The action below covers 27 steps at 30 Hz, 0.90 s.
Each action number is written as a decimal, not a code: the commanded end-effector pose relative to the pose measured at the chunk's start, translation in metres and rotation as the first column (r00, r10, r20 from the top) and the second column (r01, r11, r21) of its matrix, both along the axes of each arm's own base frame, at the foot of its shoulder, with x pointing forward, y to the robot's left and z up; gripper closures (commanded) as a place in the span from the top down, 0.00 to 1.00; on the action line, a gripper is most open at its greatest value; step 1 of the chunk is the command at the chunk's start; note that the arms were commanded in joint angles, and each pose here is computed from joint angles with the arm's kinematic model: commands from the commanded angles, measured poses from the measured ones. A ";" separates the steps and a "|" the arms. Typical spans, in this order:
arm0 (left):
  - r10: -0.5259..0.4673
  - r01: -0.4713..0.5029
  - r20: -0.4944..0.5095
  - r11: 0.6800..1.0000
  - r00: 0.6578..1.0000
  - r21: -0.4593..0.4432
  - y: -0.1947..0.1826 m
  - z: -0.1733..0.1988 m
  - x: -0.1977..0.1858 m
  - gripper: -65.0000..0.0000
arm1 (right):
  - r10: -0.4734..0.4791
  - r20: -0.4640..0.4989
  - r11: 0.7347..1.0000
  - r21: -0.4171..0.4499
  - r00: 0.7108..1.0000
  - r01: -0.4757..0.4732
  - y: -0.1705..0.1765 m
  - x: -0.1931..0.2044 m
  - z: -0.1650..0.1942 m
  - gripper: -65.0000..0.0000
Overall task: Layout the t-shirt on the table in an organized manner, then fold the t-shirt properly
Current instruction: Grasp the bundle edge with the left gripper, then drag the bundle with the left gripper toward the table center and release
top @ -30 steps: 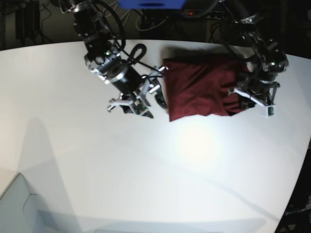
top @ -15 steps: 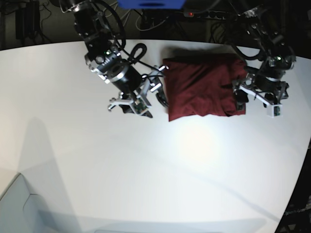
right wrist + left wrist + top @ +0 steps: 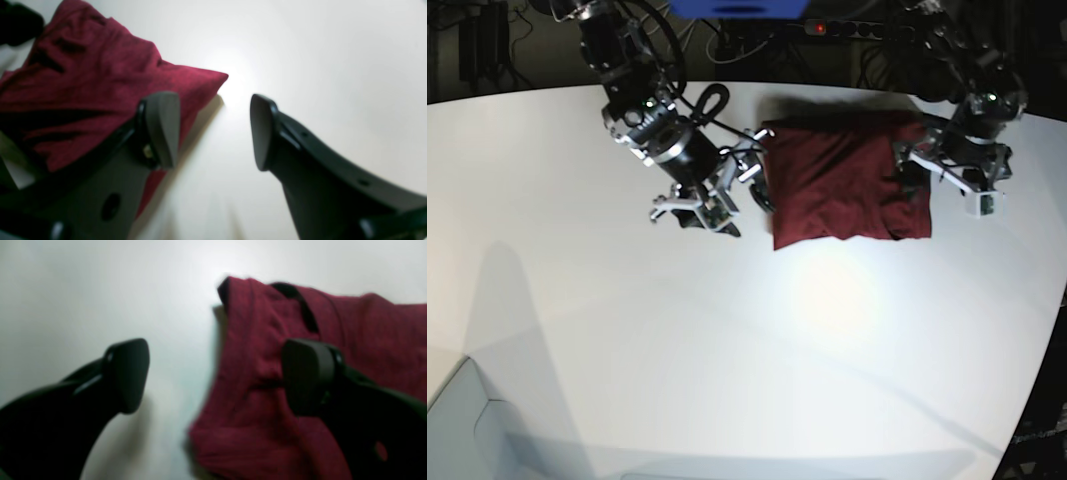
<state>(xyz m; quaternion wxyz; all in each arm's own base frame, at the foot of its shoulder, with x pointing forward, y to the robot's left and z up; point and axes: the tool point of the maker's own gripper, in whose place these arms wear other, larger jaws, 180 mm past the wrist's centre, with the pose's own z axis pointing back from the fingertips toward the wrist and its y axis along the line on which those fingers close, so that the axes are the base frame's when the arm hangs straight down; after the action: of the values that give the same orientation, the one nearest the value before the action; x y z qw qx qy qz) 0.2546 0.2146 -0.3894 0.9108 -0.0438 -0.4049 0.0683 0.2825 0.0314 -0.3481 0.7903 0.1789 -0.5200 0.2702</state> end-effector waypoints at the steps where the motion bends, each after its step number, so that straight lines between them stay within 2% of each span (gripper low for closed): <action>1: -0.001 0.001 0.052 1.000 0.999 0.002 0.000 0.012 0.008 0.94 | 0.003 0.048 0.999 0.036 0.999 -0.005 0.004 0.005 0.016 0.52; 7: 0.011 -0.009 0.043 0.999 0.999 -0.047 -0.015 0.005 0.005 0.94 | 0.003 0.047 0.999 0.036 0.999 -0.005 0.004 0.005 0.015 0.52; 10: 0.012 -0.011 0.007 0.998 1.000 -0.068 -0.018 -0.008 -0.004 0.94 | 0.002 0.047 0.999 0.034 0.999 -0.004 0.003 0.005 0.015 0.52; 15: 0.027 -0.037 -0.049 0.979 0.998 -0.202 -0.034 -0.037 -0.023 0.94 | 0.001 0.036 0.999 0.034 0.999 -0.002 0.003 0.001 0.012 0.52; 23: 0.034 -0.069 -0.117 0.946 0.993 -0.317 -0.049 -0.067 -0.038 0.93 | 0.001 0.035 0.999 0.034 0.999 -0.002 0.003 0.001 0.012 0.52; 25: 0.034 -0.071 -0.120 0.943 0.992 -0.324 -0.050 -0.068 -0.039 0.90 | 0.001 0.035 0.999 0.034 0.999 -0.002 0.003 0.001 0.012 0.52; 27: 0.030 -0.066 -0.119 0.946 0.992 -0.317 -0.046 -0.068 -0.038 0.78 | 0.001 0.035 0.999 0.034 0.999 -0.002 0.003 0.001 0.012 0.52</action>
<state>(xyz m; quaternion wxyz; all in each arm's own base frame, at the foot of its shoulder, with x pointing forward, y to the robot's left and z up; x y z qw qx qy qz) 0.2444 0.1760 -0.4287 0.8753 -0.1865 -0.4157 0.1621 0.2775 0.0305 -0.3525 0.7943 0.1796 -0.5139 0.2698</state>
